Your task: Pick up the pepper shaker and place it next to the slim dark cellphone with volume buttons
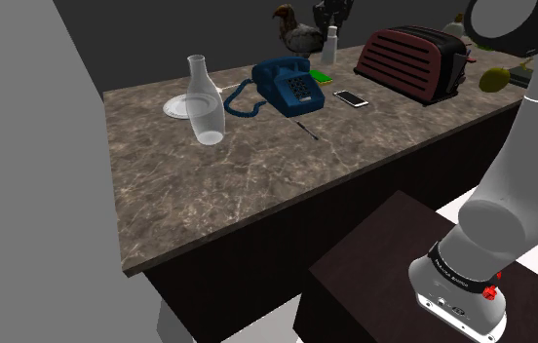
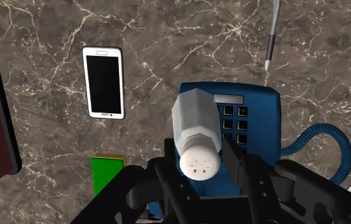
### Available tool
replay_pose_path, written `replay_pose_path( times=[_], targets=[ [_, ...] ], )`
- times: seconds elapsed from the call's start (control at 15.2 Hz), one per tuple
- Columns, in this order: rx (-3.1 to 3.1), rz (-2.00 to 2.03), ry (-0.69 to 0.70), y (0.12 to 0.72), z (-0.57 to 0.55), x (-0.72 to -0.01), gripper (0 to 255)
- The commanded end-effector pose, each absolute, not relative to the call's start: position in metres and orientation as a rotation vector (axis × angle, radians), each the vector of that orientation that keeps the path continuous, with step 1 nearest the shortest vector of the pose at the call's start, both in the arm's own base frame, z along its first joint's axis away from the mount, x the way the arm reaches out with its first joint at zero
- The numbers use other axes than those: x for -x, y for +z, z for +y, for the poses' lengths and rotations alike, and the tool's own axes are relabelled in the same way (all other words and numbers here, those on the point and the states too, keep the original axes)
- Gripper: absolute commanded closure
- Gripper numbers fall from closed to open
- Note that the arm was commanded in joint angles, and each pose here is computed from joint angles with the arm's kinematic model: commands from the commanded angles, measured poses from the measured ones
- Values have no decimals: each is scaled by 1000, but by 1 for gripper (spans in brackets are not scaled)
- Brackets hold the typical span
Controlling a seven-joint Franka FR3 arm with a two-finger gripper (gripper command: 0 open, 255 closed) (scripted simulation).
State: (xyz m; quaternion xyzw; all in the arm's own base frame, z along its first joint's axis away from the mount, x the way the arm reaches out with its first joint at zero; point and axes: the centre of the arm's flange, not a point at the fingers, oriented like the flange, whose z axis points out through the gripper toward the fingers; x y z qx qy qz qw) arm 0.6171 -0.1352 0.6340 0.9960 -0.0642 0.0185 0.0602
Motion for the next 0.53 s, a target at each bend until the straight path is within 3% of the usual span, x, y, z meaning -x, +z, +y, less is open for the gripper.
replay_pose_path(
  times=[0.0,0.46],
  targets=[
    [-3014,-192,56,633,-162,-622,255],
    [-3014,-192,56,612,-211,-624,255]
  ],
)
